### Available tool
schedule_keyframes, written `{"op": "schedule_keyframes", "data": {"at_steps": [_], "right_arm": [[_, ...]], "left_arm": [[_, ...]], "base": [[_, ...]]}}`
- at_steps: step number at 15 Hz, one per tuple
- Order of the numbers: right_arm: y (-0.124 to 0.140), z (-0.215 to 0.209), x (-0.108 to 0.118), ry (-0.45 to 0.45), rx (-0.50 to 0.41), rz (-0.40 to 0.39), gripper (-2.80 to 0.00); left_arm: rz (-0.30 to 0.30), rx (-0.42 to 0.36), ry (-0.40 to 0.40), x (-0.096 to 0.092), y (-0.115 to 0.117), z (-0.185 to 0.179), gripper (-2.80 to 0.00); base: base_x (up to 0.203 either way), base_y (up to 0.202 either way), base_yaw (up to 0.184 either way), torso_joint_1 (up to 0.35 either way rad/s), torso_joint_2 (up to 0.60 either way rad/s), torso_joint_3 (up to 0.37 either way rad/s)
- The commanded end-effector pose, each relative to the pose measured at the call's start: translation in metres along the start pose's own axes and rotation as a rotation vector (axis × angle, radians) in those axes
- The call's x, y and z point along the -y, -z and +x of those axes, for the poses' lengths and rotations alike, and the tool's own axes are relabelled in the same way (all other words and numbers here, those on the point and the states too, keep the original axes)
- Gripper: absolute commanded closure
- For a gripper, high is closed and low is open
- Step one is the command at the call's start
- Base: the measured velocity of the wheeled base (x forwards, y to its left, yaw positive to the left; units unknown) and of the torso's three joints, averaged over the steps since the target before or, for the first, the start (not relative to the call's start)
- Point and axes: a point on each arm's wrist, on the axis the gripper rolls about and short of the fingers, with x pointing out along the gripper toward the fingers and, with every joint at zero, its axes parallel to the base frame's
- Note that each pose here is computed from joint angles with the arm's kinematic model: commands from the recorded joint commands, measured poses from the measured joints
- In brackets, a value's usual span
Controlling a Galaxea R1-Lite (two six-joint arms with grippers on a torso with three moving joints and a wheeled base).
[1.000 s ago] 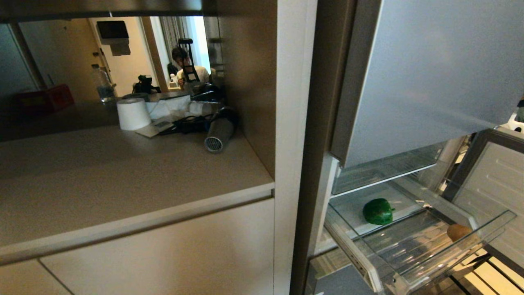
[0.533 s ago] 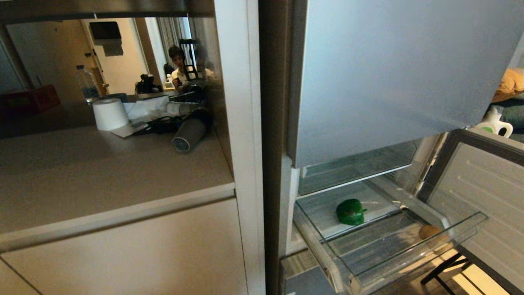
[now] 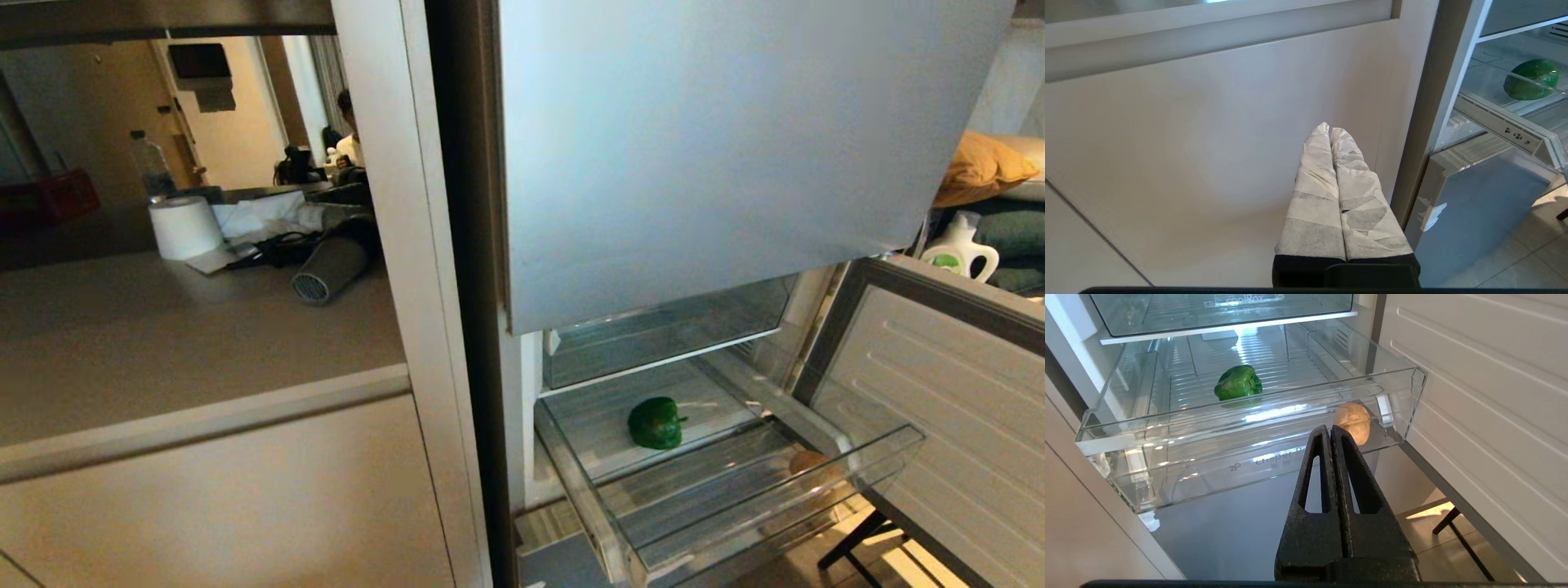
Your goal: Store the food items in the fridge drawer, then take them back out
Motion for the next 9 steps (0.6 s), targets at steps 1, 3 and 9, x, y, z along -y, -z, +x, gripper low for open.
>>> {"op": "schedule_keyframes", "data": {"at_steps": [1,3,9], "right_arm": [[0.0,0.0,0.0,-0.001,-0.001,0.0,0.0],[0.0,0.0,0.0,-0.001,-0.001,0.0,0.0],[-0.026,-0.008,0.0,0.026,-0.081,0.042,0.0]], "left_arm": [[0.003,-0.01,0.0,0.0,0.003,0.001,0.0],[0.003,-0.01,0.001,0.0,0.003,0.001,0.0],[0.001,-0.01,0.001,0.0,0.003,0.001,0.0]], "base": [[0.0,0.0,0.0,0.0,0.0,0.0],[0.0,0.0,0.0,0.0,0.0,0.0],[0.0,0.0,0.0,0.0,0.0,0.0]]}}
